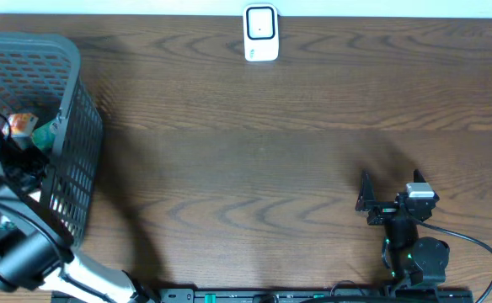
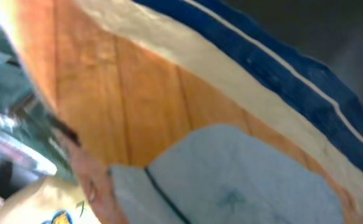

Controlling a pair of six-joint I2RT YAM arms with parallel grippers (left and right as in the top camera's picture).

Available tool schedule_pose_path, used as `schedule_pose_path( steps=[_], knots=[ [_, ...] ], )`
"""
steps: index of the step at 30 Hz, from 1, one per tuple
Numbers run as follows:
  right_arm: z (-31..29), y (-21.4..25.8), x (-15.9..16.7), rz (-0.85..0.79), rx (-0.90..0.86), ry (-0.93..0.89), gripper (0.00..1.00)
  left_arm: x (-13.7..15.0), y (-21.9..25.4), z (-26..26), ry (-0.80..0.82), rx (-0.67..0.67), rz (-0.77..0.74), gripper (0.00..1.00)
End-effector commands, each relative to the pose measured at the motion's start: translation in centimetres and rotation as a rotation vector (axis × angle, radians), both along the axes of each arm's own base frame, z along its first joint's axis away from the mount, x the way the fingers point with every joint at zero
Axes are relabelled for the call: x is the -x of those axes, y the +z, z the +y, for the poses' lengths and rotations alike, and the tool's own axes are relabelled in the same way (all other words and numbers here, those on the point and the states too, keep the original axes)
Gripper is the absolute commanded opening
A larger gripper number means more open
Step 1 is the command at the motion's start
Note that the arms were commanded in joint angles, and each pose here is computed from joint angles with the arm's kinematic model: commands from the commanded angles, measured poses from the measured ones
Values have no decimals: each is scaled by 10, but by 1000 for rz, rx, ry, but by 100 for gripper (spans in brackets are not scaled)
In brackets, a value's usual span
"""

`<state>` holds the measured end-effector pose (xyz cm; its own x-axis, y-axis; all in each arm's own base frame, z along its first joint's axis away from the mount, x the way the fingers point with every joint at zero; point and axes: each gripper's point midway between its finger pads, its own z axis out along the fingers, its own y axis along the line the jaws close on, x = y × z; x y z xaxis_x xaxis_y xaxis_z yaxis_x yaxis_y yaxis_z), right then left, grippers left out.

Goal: Scan the item barcode
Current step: 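Reach the left gripper into the basket and grasp the snack bag, then lift the snack bag and carry it to the scanner with left gripper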

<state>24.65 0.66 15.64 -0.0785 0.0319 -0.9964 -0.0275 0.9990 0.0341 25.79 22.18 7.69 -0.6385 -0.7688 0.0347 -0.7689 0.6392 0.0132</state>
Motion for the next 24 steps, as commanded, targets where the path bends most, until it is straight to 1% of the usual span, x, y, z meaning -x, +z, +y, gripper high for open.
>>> schedule_pose_path(
  steps=[1, 2, 4, 5, 8, 11, 14, 16, 20, 22, 24],
  knots=[
    [-1, -1, 0, 4, -7, -7, 99, -21, 82, 12, 162, -140, -226, 7],
    [-1, -1, 0, 4, -6, -7, 99, -26, 109, 16, 180, -196, -309, 7],
    [-1, -1, 0, 4, -6, -7, 99, -29, 143, 18, 181, -269, -419, 7],
    [-1, -1, 0, 4, -6, -7, 99, -31, 177, 18, 174, -335, -530, 7],
    [-1, -1, 0, 4, -6, -7, 99, -34, 231, 10, 151, -415, -716, 7],
    [-1, -1, 0, 4, -6, -7, 99, -34, 274, -1, 155, -448, -877, 7],
    [-1, -1, 0, 4, -7, -7, 99, -36, 314, -18, 204, -407, -1060, 7],
    [-1, -1, 0, 4, -7, -7, 99, -39, 341, -32, 200, -367, -1183, 7],
    [-1, -1, 0, 4, -6, -7, 99, -41, 393, -65, 156, -257, -1411, 7],
    [-1, -1, 0, 4, -6, -7, 99, -42, 413, -83, 132, -180, -1495, 7],
    [-1, -1, 0, 4, -6, -7, 99, -45, 429, -106, 73, -99, -1562, 7]
  ],
)
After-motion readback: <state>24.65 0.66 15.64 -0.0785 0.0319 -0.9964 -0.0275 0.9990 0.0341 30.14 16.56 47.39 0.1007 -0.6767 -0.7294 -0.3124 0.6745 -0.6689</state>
